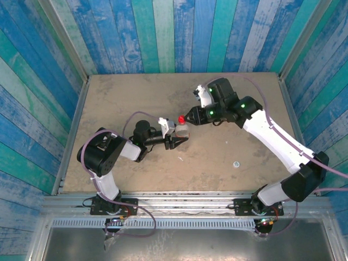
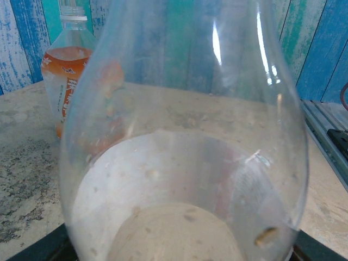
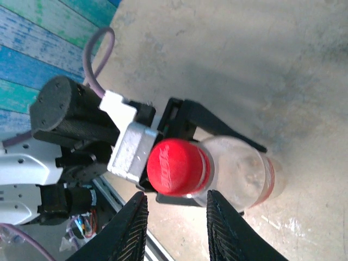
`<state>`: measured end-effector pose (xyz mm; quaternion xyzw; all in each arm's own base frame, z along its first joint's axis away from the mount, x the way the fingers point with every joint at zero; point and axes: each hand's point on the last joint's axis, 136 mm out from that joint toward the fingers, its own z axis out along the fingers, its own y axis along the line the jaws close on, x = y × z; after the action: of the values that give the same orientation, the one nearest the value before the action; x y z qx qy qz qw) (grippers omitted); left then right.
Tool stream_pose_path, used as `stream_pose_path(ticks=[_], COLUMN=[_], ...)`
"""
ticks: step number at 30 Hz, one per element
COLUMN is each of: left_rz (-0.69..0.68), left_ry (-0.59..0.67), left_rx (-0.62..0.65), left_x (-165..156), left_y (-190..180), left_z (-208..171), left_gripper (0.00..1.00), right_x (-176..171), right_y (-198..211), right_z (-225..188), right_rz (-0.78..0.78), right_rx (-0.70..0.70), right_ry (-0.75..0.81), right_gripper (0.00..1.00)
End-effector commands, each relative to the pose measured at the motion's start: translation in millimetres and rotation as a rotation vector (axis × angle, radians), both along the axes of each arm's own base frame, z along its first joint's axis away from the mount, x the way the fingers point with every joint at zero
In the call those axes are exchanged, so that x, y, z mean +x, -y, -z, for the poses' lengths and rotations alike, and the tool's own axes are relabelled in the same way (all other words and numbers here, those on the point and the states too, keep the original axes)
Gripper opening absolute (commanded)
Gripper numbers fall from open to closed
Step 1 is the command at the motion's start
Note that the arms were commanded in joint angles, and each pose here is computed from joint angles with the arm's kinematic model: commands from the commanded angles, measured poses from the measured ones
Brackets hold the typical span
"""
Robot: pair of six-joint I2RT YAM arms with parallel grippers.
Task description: Screw on the bottle caps
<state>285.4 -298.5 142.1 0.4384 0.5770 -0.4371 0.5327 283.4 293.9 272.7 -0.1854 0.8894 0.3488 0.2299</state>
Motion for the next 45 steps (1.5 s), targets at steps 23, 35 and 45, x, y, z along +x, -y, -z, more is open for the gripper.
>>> stream_pose_path(ticks=[23,35,45], left_rz=[-0.034,-0.03,-0.02], left_ry=[-0.101,-0.104,-0.083], left_rx=[0.058,0.066,0.078], left_x=[5.0,4.8,2.7], left_y=[-5.3,-5.2,-6.0], left_z=[29.8,32.1,32.8], left_gripper=[0.63,0.62,0.63], right_x=[-15.2,-32.6,-9.8], right_y=[-6.5,-4.6,12.3], right_z=[23.4,25.9,5.4], right_rz=[-0.056,-0.042,0.001], right_rx=[-0.006,0.013,-0.024], right_ry=[-0.099,-0.096,0.018], right_gripper=[0.11,0.08,0.26])
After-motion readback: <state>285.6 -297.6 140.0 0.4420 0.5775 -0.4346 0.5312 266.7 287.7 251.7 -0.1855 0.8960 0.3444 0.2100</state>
